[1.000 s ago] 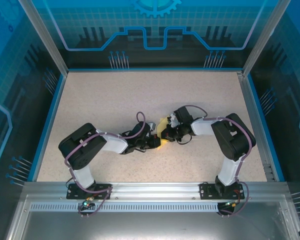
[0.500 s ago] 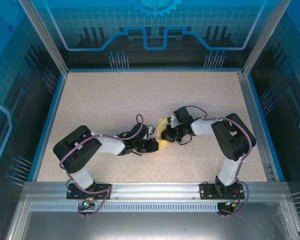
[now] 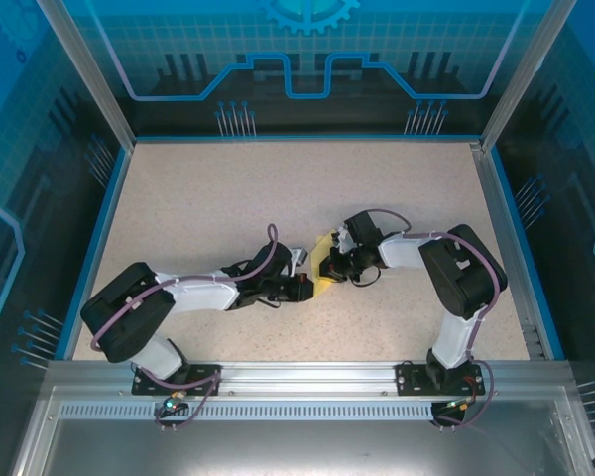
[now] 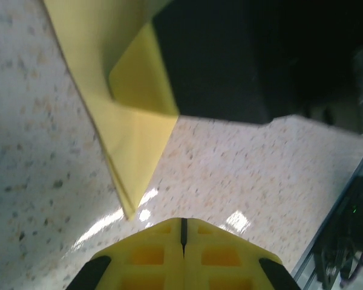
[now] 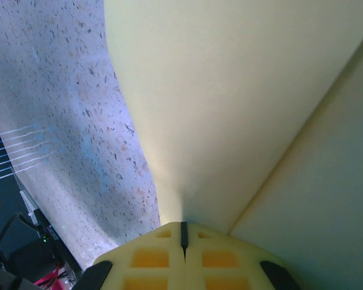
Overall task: Fold a paper plane with a square sheet of paper (pick it up from the middle)
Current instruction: Fourth fold the wing at the center of the table.
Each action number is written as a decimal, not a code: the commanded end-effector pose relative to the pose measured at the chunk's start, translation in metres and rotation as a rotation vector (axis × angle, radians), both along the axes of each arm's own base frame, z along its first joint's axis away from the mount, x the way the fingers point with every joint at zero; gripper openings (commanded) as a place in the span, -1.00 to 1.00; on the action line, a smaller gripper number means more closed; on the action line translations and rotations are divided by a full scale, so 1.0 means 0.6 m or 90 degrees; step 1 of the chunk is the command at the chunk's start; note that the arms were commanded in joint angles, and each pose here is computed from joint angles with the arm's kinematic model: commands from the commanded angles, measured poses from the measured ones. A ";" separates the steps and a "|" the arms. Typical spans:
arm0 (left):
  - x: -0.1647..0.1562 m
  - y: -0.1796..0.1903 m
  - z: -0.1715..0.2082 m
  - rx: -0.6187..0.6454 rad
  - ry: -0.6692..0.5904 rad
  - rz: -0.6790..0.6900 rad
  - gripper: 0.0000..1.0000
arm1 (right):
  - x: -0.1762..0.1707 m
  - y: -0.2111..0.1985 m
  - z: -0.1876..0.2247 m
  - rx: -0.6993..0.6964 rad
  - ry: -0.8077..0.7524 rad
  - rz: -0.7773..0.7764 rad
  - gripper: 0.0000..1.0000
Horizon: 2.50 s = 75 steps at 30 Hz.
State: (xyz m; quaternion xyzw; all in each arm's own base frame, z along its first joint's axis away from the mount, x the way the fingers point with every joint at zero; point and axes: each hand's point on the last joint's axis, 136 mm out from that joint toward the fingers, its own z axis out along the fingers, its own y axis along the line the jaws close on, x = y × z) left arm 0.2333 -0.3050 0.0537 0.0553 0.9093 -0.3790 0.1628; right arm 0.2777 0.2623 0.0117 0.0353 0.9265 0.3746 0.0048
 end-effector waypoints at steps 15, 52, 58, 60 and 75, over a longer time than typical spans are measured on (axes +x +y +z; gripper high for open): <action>0.055 -0.020 -0.026 -0.014 -0.028 0.072 -1.00 | -0.015 -0.001 -0.011 -0.004 0.030 0.003 -1.00; -0.028 0.035 -0.126 0.121 0.131 0.033 -1.00 | 0.162 -0.102 0.001 -0.110 -0.085 -0.085 -1.00; -0.007 0.015 -0.082 0.081 0.094 0.034 -0.93 | 0.176 -0.104 0.065 -0.076 -0.139 -0.099 -0.92; 0.008 0.002 -0.045 0.048 0.065 0.040 -0.77 | 0.165 -0.101 0.089 -0.057 -0.154 -0.096 -0.76; 0.088 0.084 0.028 0.002 -0.001 0.206 0.15 | 0.085 -0.077 0.086 -0.008 -0.109 -0.089 -0.01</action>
